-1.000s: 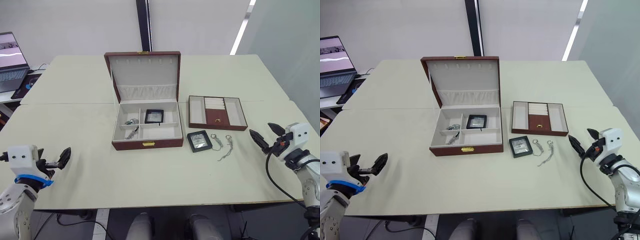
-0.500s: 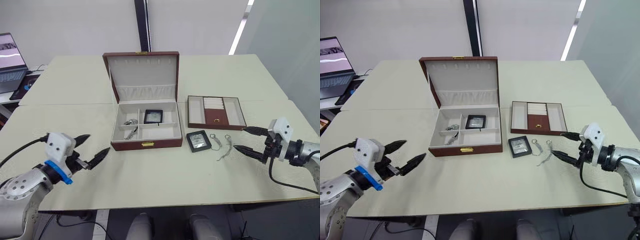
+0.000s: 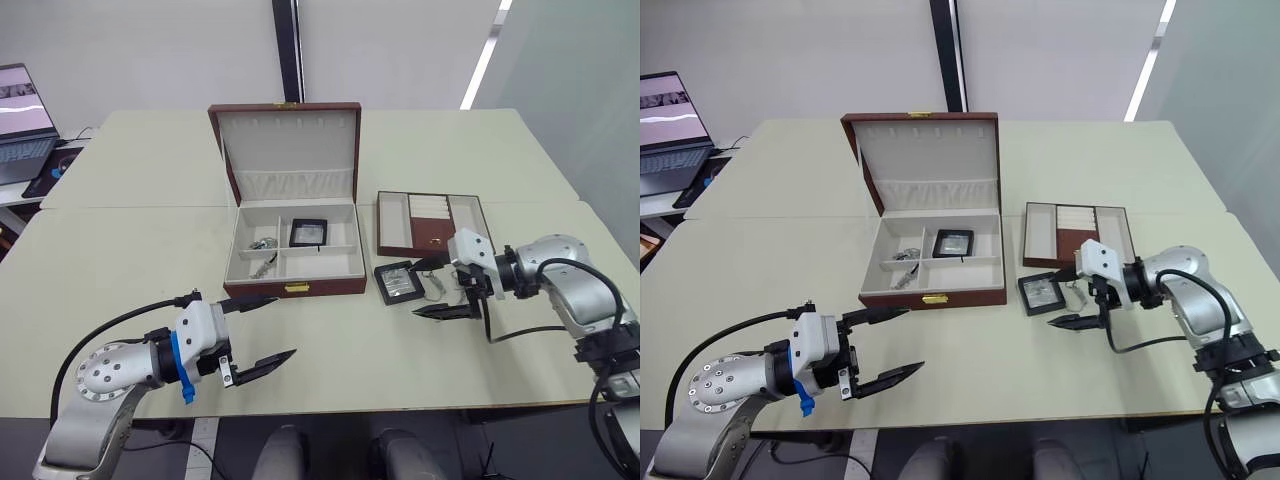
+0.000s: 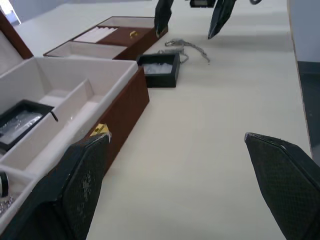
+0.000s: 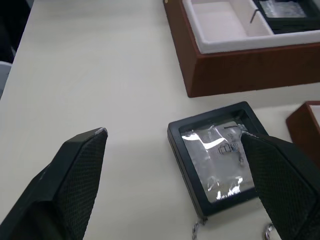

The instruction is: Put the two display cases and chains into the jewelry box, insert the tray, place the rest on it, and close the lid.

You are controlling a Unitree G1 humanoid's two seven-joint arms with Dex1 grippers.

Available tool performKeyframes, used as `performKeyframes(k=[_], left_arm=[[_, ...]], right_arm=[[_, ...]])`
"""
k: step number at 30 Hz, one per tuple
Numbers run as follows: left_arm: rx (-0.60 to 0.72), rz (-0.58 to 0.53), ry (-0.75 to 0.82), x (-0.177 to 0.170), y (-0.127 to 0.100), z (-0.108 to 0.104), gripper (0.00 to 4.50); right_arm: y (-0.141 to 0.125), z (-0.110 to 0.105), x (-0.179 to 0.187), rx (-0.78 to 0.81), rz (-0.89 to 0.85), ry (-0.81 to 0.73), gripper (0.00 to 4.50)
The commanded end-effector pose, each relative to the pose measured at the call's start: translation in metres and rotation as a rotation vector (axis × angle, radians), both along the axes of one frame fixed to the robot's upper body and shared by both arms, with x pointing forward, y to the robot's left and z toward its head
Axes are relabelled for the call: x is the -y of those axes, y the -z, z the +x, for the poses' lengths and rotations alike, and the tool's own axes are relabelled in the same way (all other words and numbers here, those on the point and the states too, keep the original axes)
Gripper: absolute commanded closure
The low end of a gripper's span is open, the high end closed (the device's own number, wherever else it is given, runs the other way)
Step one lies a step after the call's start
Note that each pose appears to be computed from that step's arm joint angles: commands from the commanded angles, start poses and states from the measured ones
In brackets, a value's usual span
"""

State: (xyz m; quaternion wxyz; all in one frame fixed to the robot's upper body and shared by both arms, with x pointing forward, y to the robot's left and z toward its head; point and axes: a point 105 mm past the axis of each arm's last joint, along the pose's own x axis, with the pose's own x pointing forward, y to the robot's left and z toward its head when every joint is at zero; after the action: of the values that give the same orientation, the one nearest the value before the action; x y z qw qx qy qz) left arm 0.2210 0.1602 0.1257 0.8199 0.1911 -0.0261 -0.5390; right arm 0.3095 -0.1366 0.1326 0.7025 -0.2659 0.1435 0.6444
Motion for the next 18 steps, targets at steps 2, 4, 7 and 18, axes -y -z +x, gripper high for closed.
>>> performKeyframes(k=[2,4,7,18], left_arm=[[-0.001,0.020,0.108,0.007,0.013,-0.022,0.01],[-0.015,0.006,0.130,0.009,0.018,-0.029,0.01],[0.002,-0.013,0.130,0.009,0.017,-0.030,0.01],[0.012,-0.043,0.091,0.010,0.022,-0.026,0.00]], right_arm=[[0.006,0.002,-0.005,0.018,-0.047,-0.061,0.00],[0.013,0.004,-0.005,0.017,-0.062,-0.072,0.00],[0.020,0.005,-0.005,0.012,-0.060,-0.077,0.00],[0.026,0.013,-0.003,0.054,-0.067,-0.070,1.64]])
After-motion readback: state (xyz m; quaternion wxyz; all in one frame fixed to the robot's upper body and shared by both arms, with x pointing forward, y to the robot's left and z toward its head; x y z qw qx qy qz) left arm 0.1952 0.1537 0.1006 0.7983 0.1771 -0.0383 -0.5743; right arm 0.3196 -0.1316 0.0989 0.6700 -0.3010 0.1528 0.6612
